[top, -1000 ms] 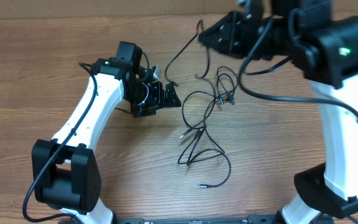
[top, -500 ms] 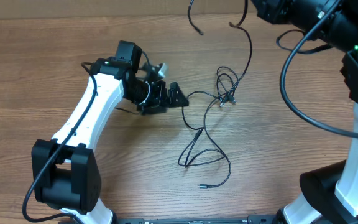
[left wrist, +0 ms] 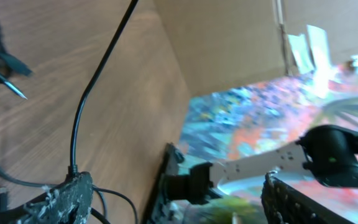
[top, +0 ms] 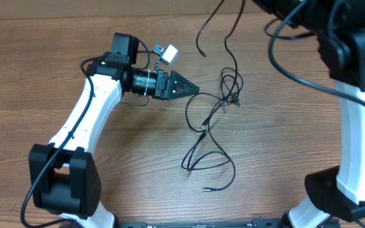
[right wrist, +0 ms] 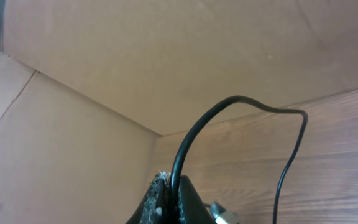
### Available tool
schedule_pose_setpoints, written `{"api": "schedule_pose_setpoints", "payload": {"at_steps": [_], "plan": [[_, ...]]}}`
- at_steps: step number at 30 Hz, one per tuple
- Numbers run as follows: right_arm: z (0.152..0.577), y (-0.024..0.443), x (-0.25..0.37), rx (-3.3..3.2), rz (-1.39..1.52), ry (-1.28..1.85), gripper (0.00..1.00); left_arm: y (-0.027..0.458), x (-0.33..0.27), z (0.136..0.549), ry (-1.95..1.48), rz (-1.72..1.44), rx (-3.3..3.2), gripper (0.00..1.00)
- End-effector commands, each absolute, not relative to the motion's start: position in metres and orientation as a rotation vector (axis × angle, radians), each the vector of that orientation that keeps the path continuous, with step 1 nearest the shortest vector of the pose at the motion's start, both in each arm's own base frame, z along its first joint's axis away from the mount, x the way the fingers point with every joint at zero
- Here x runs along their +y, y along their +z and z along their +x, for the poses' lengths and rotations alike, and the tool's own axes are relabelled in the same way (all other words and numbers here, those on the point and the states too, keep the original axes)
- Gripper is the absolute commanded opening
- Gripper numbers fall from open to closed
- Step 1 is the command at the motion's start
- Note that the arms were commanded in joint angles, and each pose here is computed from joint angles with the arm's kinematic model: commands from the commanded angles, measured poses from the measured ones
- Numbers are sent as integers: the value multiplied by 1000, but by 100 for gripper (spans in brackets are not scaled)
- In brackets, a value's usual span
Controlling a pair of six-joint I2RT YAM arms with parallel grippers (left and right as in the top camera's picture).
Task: Untangle cables
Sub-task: 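Reach the left gripper to a loose cable strand and grasp it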
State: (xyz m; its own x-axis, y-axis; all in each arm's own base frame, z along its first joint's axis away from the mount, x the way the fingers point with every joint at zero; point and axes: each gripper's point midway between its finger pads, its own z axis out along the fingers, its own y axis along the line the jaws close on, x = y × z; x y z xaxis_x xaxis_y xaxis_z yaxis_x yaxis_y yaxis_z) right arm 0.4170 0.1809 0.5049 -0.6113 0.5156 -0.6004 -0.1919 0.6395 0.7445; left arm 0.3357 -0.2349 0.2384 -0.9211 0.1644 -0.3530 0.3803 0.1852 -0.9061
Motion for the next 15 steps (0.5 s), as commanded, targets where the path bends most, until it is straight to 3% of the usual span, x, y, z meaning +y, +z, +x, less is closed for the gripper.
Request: {"api": "schedule_pose_setpoints", "payload": {"at_steps": [1,6,15], "plan": [[428,502,200,1982,283,1168,4,290,-224,342,-1586,562,2217,84],[447,485,230,1991,391,1291,4,343,-205,346,-1298,471,2164,83],[448,445,276,2127,544,1418,4,384,-179,357,-1024,338,2050,84]]}}
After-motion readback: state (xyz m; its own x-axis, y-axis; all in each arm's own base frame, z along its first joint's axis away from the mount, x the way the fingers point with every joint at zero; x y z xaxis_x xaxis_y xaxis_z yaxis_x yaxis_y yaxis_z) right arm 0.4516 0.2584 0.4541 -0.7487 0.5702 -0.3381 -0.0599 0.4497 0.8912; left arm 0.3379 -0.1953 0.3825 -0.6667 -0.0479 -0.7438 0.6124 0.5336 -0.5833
